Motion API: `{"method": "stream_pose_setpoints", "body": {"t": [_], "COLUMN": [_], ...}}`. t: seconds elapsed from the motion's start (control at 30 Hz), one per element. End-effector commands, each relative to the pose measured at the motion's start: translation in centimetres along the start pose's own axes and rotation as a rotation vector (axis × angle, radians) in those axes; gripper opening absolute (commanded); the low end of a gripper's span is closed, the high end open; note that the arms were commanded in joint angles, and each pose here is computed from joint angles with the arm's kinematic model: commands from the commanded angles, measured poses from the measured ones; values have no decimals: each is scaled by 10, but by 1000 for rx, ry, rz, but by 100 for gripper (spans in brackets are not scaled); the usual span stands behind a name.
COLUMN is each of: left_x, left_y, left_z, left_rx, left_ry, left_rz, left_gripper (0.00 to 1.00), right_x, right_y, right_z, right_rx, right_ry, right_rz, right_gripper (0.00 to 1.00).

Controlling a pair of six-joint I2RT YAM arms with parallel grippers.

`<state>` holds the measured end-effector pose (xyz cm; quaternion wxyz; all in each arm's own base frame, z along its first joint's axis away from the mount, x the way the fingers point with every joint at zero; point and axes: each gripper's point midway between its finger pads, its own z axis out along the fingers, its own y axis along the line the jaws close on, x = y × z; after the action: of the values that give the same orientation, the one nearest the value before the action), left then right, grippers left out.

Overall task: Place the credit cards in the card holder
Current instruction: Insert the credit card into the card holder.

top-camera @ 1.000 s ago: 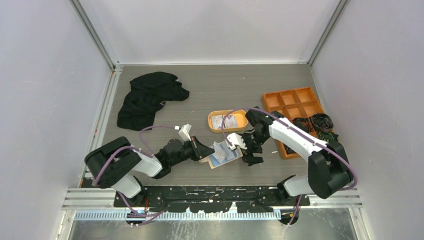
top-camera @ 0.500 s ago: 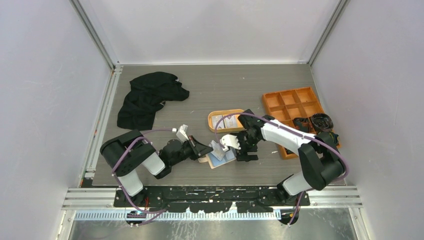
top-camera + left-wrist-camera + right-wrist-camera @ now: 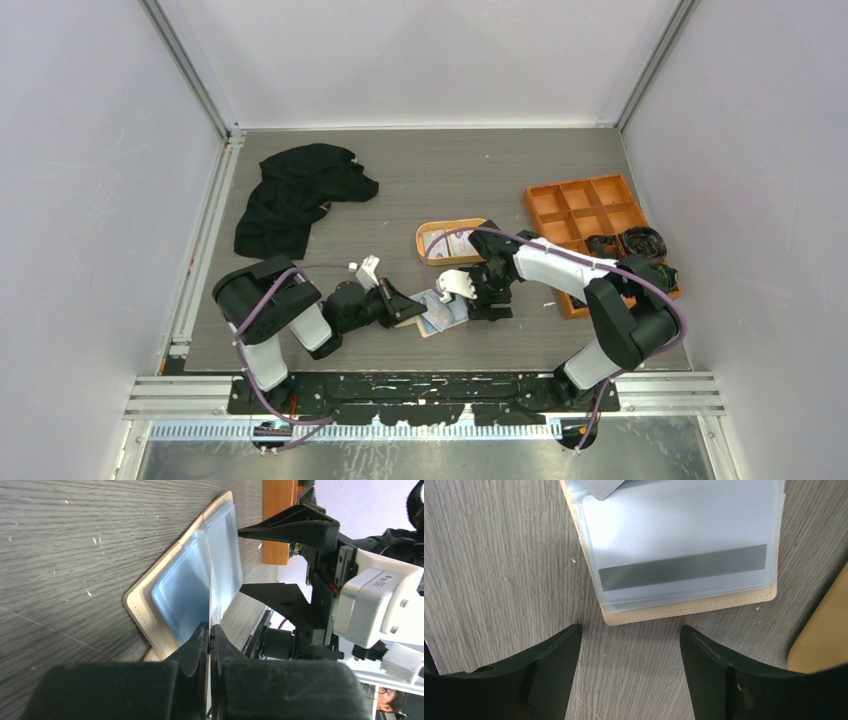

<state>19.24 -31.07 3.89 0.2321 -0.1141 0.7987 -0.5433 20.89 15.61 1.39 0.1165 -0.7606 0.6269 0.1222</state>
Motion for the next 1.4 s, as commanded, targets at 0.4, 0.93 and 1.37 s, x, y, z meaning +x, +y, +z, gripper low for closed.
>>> {"method": "stream_pose_setpoints", "body": {"t": [0.4,0.93,1.37], "left_x": [-8,-4,-4], "left_y": [-9,-6,-10], "left_z": [-3,9,16], "left_rx": [50,32,70], "left_ry": [-12,33,45], "left_rz": [-5,-3,11], "left_gripper": [0,0,0], "right_x": [-6,-11,-16], "right_y": [-7,-4,1], "right_z": [5,8,13], "right_rx": [2,-9,-33], "right_ry": [12,14,18], "right_rz": [2,-9,-30], "right_gripper": [73,70,66]}}
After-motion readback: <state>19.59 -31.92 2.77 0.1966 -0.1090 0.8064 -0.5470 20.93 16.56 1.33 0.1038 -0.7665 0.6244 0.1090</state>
